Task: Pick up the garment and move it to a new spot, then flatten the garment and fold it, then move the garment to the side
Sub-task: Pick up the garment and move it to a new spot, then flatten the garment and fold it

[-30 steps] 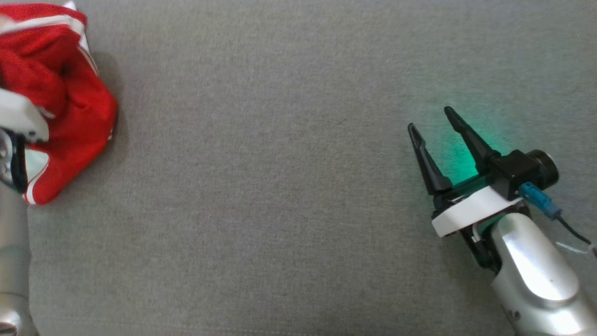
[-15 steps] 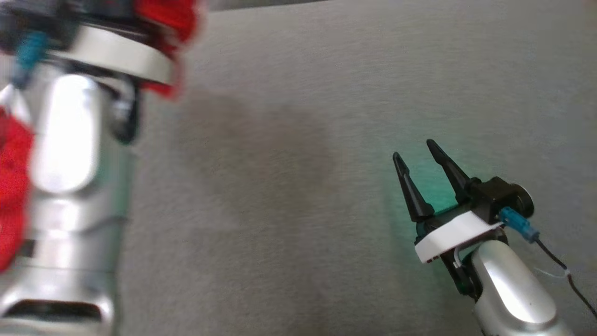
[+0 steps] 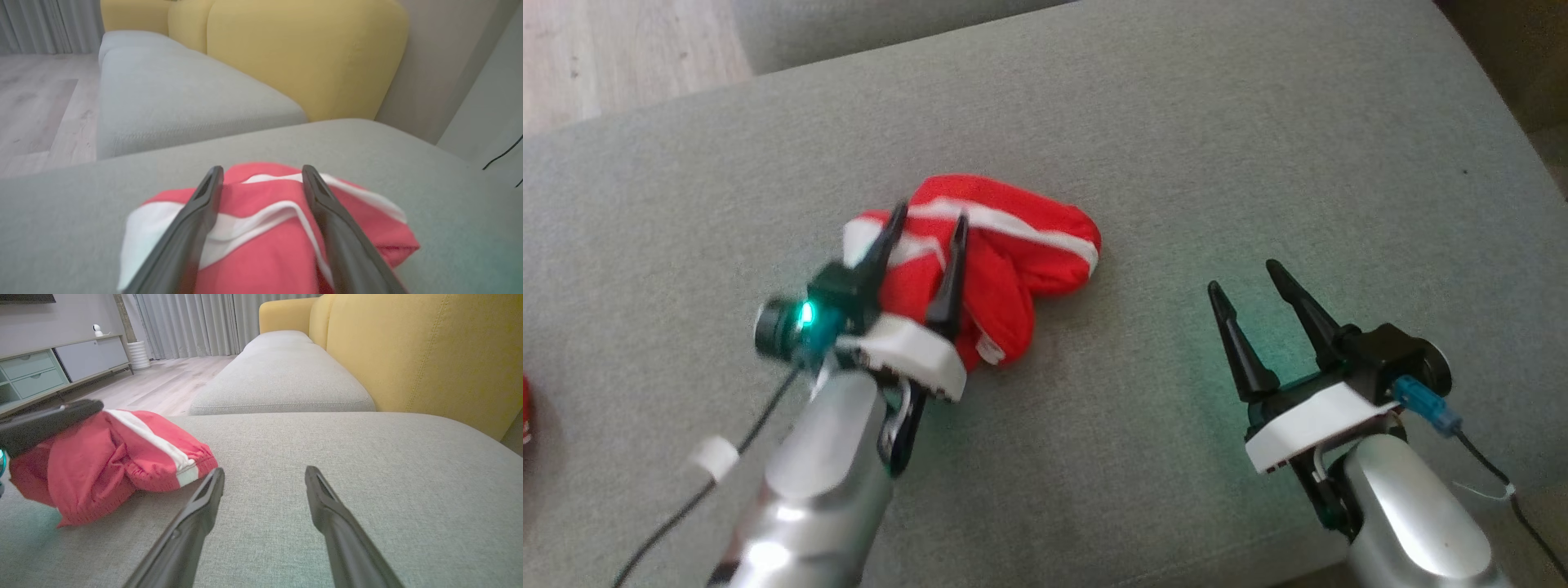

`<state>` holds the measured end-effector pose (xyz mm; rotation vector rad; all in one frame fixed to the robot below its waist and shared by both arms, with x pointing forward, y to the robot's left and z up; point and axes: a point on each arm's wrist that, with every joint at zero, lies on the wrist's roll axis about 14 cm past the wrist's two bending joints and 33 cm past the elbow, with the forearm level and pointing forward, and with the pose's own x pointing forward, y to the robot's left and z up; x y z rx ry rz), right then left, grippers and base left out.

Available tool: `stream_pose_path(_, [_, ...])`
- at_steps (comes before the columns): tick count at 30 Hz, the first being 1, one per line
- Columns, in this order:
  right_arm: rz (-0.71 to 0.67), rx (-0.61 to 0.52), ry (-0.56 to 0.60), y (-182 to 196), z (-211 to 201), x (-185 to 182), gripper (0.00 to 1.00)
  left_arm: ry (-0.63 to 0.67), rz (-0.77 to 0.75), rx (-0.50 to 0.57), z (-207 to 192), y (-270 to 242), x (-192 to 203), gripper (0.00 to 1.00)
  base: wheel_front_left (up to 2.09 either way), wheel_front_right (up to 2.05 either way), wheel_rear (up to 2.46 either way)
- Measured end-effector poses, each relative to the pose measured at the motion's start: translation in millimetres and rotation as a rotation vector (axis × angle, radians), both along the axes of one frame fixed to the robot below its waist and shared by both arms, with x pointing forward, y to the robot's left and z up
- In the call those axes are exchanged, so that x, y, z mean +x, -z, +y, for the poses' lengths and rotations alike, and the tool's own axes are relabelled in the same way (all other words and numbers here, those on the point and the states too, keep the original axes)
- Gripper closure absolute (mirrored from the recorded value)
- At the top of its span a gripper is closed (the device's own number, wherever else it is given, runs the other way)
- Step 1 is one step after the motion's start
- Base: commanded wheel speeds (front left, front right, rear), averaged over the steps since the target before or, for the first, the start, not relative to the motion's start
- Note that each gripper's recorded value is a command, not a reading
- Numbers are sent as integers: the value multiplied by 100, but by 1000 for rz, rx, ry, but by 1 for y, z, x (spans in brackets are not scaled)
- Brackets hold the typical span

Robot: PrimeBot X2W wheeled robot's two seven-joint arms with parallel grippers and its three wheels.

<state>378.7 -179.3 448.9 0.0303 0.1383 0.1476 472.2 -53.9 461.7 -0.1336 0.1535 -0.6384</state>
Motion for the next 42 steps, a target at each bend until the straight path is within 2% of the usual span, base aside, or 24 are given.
stream_pose_path(5, [-2, 9, -1, 0, 2, 5, 0, -108, 17, -1, 25, 9, -1, 0, 0, 0, 0])
stream_pose_path(10, [-31, 28, -2, -8, 5, 14, 0, -287, -53, 3, 89, -4, 1, 0, 0, 0, 0])
stream_pose_path(14, [-69, 41, -1, -21, 7, 19, 0, -430, -48, 29, 144, 3, -22, 0, 0, 0, 0])
stream_pose_path(20, [-84, 59, -9, -26, 14, 9, 0, -535, -26, 62, 188, 13, -72, 0, 0, 0, 0])
stream_pose_path(26, [-17, 68, -24, -4, 23, -9, 0, -543, 24, 73, 194, 27, -105, 0, 0, 0, 0])
stream_pose_path(31, [14, 64, -50, 6, 30, -8, 0, -535, 49, 72, 192, 34, -110, 0, 0, 0, 0])
stream_pose_path(42, [80, -8, -186, 27, 64, 32, 0, -567, 85, 43, 196, 41, -113, 0, 0, 0, 0])
